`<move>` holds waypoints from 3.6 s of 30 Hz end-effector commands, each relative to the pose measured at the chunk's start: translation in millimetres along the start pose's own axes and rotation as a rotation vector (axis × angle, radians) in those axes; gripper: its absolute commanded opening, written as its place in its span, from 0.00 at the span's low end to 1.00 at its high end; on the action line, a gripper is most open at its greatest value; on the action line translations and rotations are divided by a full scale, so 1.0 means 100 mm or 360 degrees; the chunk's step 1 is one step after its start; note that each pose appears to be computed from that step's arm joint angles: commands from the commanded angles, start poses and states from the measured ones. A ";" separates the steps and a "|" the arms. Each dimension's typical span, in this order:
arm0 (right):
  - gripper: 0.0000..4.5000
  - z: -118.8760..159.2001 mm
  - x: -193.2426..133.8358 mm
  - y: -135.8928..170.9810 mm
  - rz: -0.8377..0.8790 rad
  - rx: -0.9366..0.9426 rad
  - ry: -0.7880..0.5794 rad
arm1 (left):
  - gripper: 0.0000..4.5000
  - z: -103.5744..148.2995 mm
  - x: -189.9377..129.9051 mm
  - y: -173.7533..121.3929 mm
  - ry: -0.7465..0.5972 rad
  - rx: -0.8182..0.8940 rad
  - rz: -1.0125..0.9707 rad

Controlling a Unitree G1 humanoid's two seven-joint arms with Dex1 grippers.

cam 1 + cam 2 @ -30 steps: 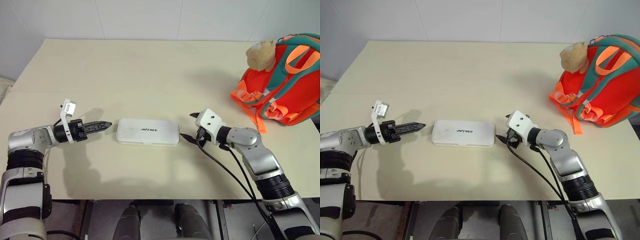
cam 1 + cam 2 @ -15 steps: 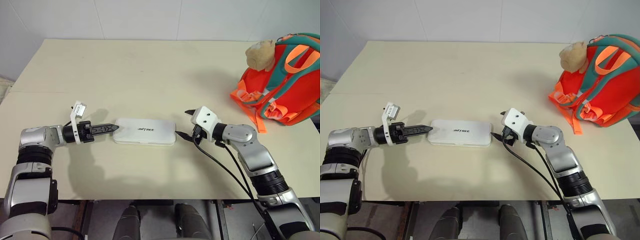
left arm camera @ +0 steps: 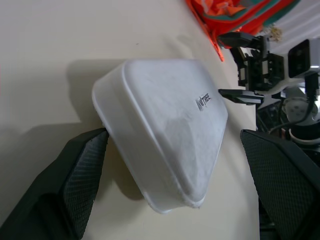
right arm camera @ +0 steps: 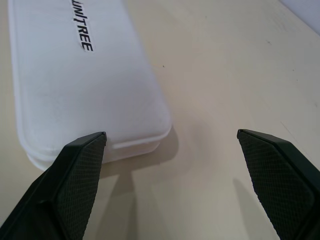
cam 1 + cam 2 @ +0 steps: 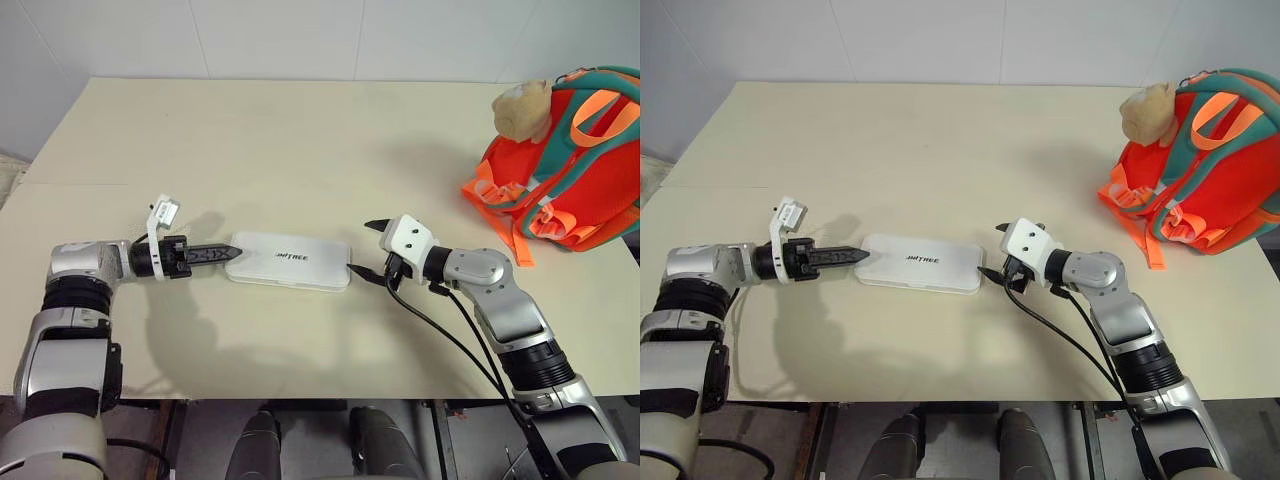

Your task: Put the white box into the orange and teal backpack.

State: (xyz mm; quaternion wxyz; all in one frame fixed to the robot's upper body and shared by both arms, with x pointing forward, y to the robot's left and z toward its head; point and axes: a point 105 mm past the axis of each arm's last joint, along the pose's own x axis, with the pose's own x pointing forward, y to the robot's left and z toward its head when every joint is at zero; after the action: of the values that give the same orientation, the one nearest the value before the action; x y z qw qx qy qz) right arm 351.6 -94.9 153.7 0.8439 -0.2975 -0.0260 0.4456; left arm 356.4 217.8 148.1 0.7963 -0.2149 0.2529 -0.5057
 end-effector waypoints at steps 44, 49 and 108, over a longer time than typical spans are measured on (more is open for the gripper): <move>1.00 0.19 -0.10 0.12 0.0101 -0.0070 -0.0169 | 0.31 0.18 0.06 -0.18 0.0019 -0.0023 -0.0208; 1.00 0.20 -0.10 0.09 0.0075 -0.0071 -0.0178 | 0.31 0.29 0.04 -0.20 -0.0060 0.0010 -0.0182; 1.00 0.38 -0.48 -0.30 -0.0259 0.0189 -0.0311 | 0.28 0.28 -0.03 -0.52 -0.0315 -0.0108 -0.0225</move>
State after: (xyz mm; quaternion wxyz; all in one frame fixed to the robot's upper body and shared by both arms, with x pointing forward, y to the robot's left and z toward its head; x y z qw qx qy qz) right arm 337.5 -119.7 190.1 0.8814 -0.2058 -0.0731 0.4189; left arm 338.5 202.6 179.4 0.7755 -0.3024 0.2160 -0.5104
